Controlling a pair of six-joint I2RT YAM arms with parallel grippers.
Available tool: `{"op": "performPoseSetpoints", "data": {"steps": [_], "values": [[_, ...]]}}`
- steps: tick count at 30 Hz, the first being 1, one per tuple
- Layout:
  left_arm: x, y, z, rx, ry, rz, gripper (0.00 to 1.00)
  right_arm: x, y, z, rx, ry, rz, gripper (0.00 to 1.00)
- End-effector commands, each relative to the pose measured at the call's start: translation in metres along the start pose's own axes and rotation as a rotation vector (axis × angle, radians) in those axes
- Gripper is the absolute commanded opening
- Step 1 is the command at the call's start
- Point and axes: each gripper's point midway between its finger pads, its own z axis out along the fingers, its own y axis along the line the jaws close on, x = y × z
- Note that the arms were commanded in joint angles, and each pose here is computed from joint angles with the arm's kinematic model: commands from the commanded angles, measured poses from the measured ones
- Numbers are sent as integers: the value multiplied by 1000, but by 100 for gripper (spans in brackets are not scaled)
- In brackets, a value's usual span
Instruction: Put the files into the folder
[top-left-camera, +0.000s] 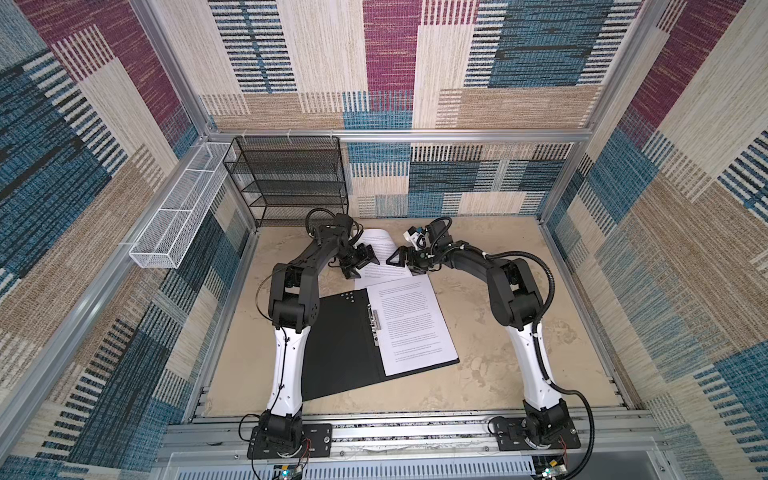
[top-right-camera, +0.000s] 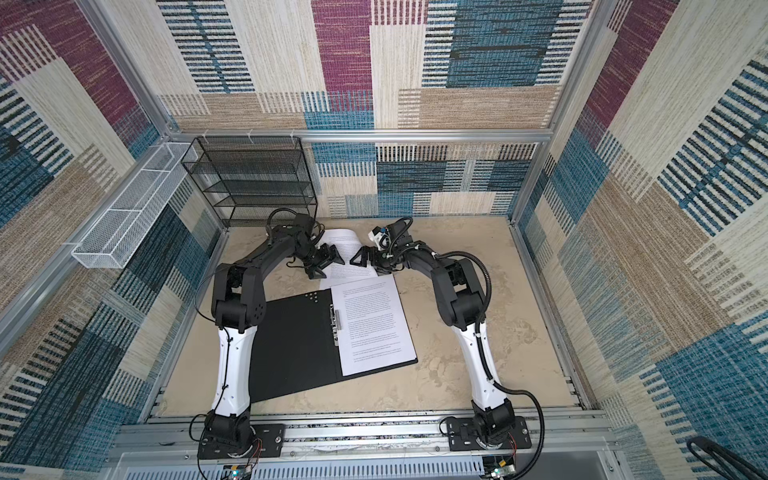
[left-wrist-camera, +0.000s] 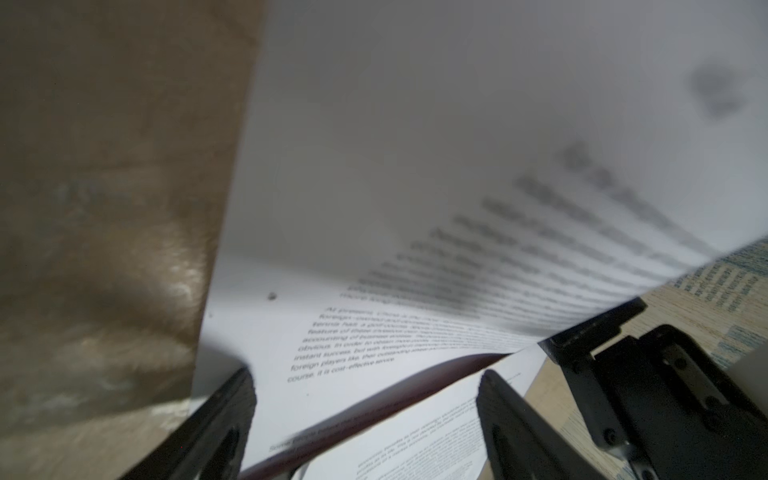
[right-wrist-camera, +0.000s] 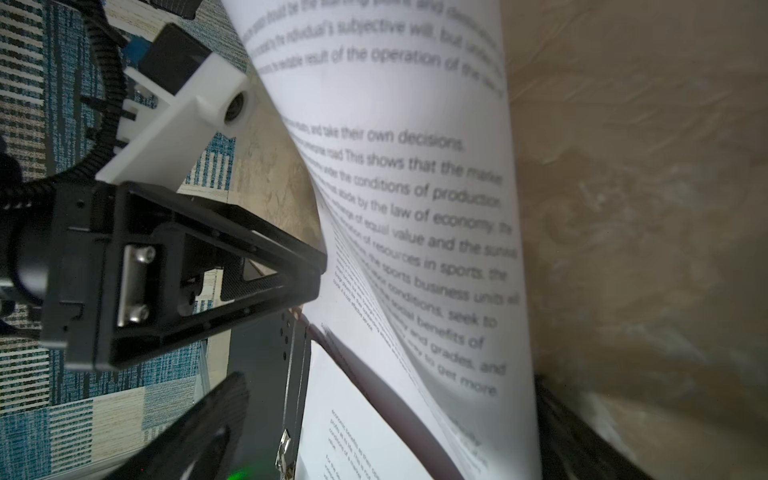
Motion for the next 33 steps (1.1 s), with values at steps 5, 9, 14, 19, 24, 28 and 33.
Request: {"op": "performPoseSetpoints", "data": {"steps": [5,9,14,19,24,28,33], "values": [[11,39,24,-135,45,-40,85,28,-10,-3,-25,61,73,100],[10,39,27,-131,49,-43,85,37,-9,-6,-49,80,73,100],[13,42,31,-135,61,-46,85,11,2,-3,-106,46,29,99],[15,42,32,-137,67,-43,85,-13,10,6,-151,23,-14,100],[16,42,31,-139,66,-37,85,-33,22,5,-184,-11,-73,100],[17,42,34,-141,70,-39,85,-52,29,6,-216,-36,-104,100],[18,46,36,-149,75,-40,85,-61,35,11,-261,-29,-113,100]]}}
